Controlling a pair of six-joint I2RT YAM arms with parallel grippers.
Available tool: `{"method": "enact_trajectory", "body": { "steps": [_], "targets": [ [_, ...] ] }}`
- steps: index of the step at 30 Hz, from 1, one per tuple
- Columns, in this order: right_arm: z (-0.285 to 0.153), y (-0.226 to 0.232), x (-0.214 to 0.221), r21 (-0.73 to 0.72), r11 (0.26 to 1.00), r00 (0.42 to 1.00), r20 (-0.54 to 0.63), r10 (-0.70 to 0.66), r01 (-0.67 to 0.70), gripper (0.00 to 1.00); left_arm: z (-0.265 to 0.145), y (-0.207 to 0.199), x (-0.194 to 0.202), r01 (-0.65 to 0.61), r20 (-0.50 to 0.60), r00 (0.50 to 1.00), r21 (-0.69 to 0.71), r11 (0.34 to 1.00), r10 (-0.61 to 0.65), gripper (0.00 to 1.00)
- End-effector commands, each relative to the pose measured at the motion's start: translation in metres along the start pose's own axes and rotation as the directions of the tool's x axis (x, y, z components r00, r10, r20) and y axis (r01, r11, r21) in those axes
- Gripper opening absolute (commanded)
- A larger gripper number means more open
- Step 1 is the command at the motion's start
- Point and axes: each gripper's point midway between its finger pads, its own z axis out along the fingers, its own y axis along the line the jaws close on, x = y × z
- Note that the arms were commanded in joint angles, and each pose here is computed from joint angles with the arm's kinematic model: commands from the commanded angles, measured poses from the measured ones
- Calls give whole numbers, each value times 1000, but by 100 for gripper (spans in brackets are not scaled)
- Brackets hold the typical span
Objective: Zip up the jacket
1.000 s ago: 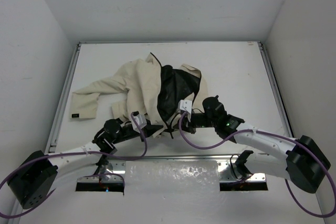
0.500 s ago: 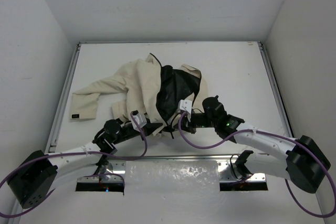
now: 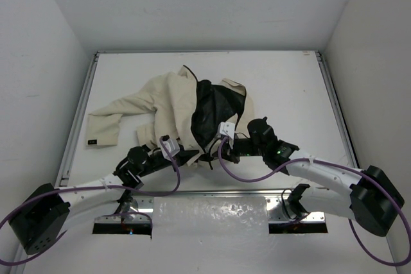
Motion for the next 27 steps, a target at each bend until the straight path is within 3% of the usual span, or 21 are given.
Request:
{"method": "enact_trajectory", "body": {
  "steps": [1, 27],
  "targets": [
    [2, 0, -21, -4, 999, 997, 60, -48, 48, 0, 3, -5, -15, -14, 59, 998, 19, 1000, 13, 0],
    [4, -1, -22, 4, 999, 997, 58, -50, 49, 0, 3, -21, 0, -3, 8, 1000, 97, 995, 2, 0]
  ]
}}
